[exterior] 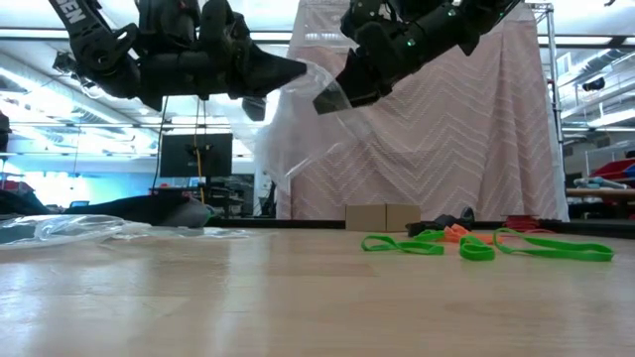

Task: Sort rubber bands
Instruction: Open the transparent zip bag

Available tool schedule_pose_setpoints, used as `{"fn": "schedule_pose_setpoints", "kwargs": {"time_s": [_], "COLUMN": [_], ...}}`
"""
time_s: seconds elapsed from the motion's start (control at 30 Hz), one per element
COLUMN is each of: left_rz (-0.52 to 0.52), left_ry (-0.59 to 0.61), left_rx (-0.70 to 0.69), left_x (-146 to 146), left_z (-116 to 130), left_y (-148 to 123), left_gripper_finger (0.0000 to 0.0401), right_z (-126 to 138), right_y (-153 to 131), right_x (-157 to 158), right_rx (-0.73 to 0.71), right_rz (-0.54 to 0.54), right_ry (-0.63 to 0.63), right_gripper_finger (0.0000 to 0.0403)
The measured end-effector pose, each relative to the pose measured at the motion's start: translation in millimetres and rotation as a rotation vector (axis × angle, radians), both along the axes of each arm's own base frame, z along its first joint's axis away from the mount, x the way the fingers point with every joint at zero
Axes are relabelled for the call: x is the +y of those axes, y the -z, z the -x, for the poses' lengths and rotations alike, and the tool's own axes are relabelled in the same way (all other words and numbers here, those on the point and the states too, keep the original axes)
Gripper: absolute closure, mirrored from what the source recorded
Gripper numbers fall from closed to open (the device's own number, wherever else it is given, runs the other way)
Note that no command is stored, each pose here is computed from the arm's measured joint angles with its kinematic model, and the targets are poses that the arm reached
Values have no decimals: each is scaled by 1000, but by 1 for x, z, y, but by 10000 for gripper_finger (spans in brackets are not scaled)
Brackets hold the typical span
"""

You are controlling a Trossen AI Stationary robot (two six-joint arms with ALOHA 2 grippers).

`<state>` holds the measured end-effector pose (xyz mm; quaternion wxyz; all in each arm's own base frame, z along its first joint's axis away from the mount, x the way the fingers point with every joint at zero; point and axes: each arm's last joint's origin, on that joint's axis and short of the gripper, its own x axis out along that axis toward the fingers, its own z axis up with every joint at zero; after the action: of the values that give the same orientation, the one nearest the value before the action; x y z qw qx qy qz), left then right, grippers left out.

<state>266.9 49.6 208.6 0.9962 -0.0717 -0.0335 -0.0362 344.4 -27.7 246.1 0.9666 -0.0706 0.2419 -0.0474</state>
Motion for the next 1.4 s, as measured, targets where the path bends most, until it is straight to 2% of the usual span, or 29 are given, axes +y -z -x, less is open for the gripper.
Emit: {"fn": "schedule_pose_setpoints", "kwargs": {"time_s": [0.17, 0.43, 0.63, 0.83, 1.07, 1.4], "left_rz": [1, 14, 67, 60, 63, 67], "left_ry": [-17, -46, -45, -41, -37, -45], "left_rx": [1, 18, 60, 28, 41, 76], "left_x": [1, 2, 5, 7, 7, 6], "left_z": [0, -2, -16, -25, -28, -28], "left_y": [0, 5, 13, 4, 2, 6], "left_gripper_finger": [400, 400, 400, 400, 400, 400], "right_z": [0, 1, 2, 5, 6, 5], "right_y": [0, 1, 4, 8, 9, 8], "right_x": [0, -1, -2, -2, -2, -2], "right_rx": [-3, 10, 44, 90, 97, 82], "right_rz": [2, 14, 11, -40, -41, -40], "right_ry": [4, 32, 56, 85, 85, 82], "right_gripper_finger": [172, 155, 138, 145, 163, 152]}}
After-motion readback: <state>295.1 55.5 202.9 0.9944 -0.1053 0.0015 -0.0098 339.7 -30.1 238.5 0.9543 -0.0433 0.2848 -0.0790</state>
